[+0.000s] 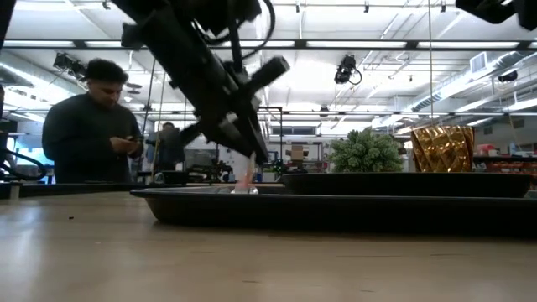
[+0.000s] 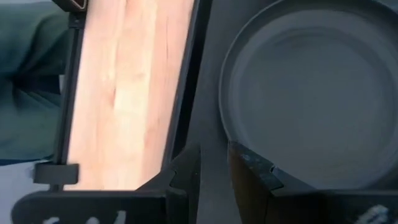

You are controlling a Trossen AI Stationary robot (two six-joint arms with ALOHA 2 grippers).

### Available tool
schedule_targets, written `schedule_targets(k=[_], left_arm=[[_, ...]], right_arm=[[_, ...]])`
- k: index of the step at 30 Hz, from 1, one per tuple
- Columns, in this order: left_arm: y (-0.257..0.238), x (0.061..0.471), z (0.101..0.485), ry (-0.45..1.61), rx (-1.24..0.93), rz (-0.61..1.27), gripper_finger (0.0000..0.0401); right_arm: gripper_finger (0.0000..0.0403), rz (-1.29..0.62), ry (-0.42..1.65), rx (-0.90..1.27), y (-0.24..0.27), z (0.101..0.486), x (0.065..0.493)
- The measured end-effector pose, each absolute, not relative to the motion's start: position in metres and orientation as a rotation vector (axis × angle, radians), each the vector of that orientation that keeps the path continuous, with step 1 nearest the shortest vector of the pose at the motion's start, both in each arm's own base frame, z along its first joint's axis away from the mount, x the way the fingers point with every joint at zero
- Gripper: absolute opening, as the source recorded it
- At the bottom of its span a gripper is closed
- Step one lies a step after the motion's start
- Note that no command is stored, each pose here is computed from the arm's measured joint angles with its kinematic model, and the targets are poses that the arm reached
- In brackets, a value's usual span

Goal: Pick and place plate/cup/fork/spoon on tray
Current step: Put the orange fork on the black serving tray

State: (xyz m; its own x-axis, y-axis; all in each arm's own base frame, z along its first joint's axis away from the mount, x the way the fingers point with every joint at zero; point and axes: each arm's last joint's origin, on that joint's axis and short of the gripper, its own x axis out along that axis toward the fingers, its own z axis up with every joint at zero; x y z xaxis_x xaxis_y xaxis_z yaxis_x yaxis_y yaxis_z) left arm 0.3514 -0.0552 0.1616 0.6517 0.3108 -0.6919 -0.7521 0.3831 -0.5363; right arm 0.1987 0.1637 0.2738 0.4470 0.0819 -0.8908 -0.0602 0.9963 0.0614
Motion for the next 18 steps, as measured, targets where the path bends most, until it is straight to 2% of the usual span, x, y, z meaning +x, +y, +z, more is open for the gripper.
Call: schedule_targets(k=[8,18], left_arm=[[-0.045,0.371,0.139,0.521,-1.067,0.64,0.0024],[-0.039,0.367,0.13,0.58,-0.966,0.699,0.0025]], right_arm=[[0.0087,0.105,1.107,0.047,0.173,0.274,0.191],[0.0087,0.108,1.112,0.101,0.185,0.274,0.181]])
